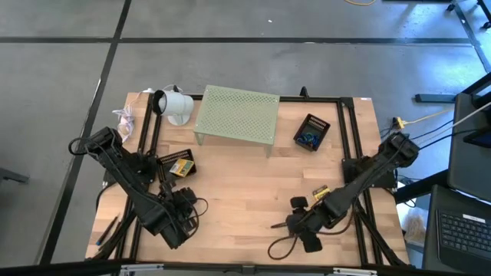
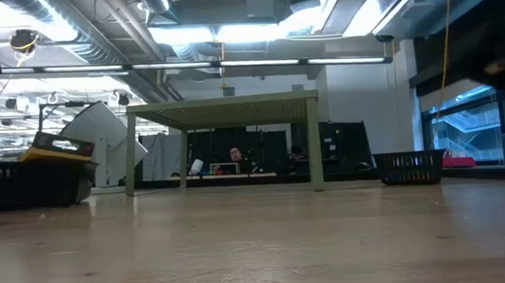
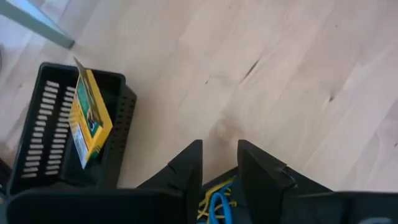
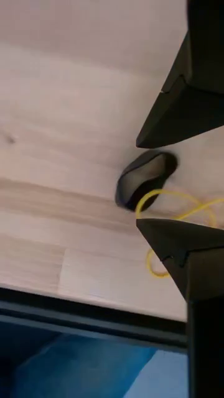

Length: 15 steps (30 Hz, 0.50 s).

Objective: Pick & Place Office Desk Supplies
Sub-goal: Put the black rubber band into the bottom left black bin

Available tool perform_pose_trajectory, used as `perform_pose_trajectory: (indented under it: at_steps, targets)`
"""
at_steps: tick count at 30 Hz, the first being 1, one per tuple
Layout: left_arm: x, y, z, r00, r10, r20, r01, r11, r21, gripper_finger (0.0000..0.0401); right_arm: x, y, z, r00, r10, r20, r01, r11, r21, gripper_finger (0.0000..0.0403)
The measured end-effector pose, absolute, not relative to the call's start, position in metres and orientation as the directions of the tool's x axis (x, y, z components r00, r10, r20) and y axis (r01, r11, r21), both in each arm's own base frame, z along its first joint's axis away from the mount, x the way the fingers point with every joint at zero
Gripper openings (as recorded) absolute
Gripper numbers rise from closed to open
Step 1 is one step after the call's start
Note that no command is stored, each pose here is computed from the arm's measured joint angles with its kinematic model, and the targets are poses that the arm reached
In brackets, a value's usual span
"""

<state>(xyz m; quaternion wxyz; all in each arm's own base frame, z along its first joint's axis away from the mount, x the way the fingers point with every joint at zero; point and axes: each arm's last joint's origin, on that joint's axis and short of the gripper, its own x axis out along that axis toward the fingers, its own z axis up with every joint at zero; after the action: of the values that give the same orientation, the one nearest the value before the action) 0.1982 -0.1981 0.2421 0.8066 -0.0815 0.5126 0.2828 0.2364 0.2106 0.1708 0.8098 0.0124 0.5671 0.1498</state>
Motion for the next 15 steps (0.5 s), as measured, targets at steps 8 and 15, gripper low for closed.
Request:
perform_pose_trajectory:
  at_steps: [8,15]
  targets:
    - [0.199,-0.198,0.243,0.334,0.386,-0.86,-0.489,0.851,0.192,0.0095,0.244,0.214,0.155,0.349,0.2,-0.915,-0.289,0.952,0.098,0.0198]
    - [0.2,-0.197,0.243,0.353,0.402,-0.845,-0.481,0.852,0.204,0.0095,0.245,0.213,0.149,0.36,0.151,-0.921,-0.303,0.952,0.037,0.0198]
